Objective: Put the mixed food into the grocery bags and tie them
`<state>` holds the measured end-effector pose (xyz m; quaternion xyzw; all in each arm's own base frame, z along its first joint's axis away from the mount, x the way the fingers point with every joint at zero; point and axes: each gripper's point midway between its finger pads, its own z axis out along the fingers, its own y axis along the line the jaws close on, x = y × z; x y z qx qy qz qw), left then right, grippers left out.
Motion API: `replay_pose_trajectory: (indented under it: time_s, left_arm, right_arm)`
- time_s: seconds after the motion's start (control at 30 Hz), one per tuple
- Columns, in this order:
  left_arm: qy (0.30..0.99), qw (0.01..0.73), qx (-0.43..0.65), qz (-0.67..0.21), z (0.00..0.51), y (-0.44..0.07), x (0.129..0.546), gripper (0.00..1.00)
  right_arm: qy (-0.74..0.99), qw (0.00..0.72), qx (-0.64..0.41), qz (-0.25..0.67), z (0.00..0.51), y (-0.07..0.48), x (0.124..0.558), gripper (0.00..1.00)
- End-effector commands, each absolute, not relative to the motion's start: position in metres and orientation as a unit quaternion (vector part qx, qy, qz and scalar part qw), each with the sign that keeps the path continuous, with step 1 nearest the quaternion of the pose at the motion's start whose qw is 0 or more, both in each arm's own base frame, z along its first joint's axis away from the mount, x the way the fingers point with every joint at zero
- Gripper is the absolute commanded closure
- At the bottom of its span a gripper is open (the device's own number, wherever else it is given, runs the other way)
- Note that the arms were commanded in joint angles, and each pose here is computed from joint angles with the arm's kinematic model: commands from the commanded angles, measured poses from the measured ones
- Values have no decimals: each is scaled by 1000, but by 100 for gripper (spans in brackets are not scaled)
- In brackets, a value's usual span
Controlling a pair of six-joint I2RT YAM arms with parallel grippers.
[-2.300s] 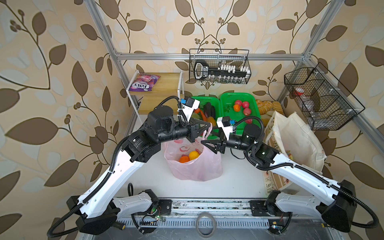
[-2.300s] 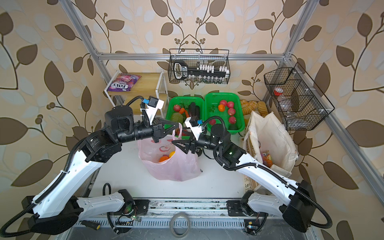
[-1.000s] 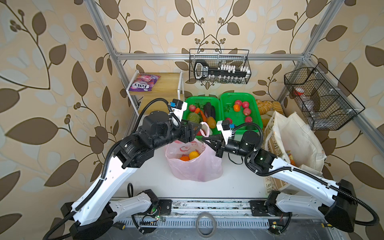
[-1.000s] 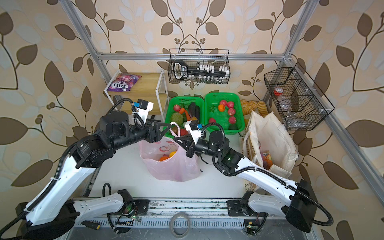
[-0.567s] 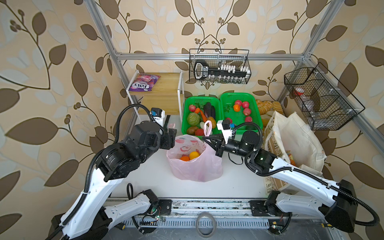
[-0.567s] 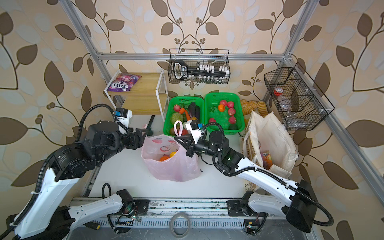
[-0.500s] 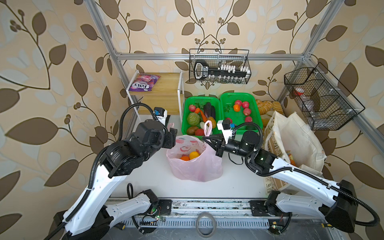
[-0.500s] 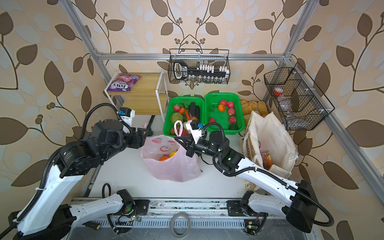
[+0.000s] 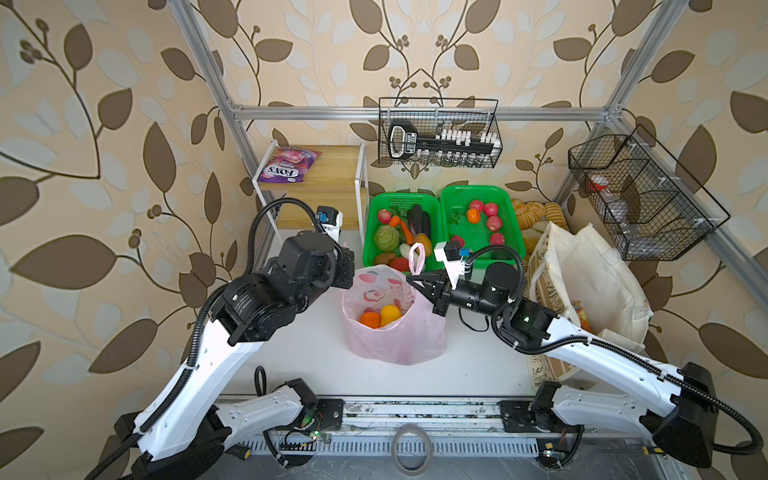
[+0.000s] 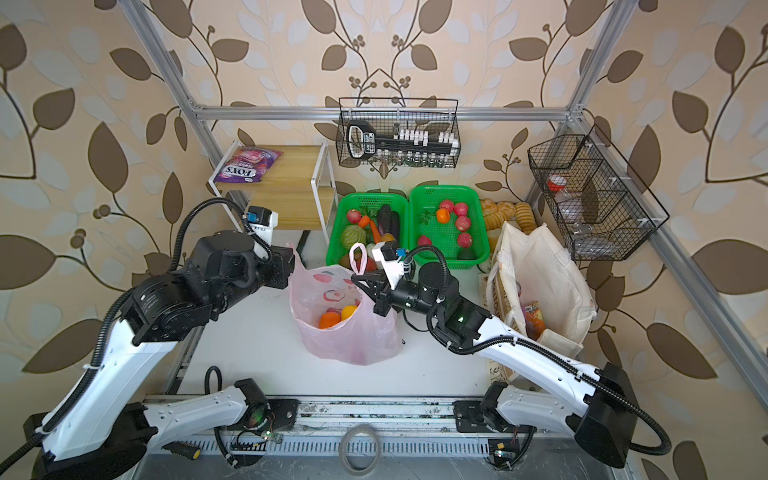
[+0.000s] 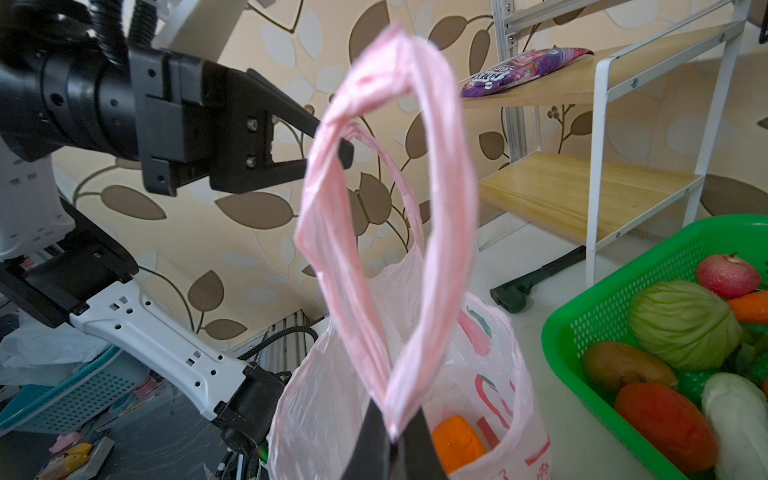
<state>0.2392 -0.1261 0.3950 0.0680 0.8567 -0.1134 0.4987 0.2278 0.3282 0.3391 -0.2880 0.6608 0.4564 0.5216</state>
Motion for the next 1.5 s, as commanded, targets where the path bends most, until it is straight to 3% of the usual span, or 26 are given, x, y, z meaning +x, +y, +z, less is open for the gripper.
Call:
replay_pose_trajectory:
  time_s: [0.0,0.37,0.57,0.93,1.33,1.47]
  left_arm:
    - [824,538,91,-155,426,-131,231,100]
    - [795,389,381,-269,409,-209,171,100]
    - [758,336,465,-309,407,-232,153,100]
    - [735,300,499,-347,410,-253,150,100]
    - [738,324,496,-323,403,-259,171,100]
    - [735,324,494,-332,403,-265,174,100]
  right_arm:
    - [668,520,-276,454,345,324,228,100]
    - [708,439,-286,473,347,331,217,100]
    - [708,413,-305,486,351,342,219,100]
    - [689,366,-351,518,339,364,216,95]
    - [647,361,-406,534,335,360,199,82]
    - [640,371,-407,536,335,355,199,73]
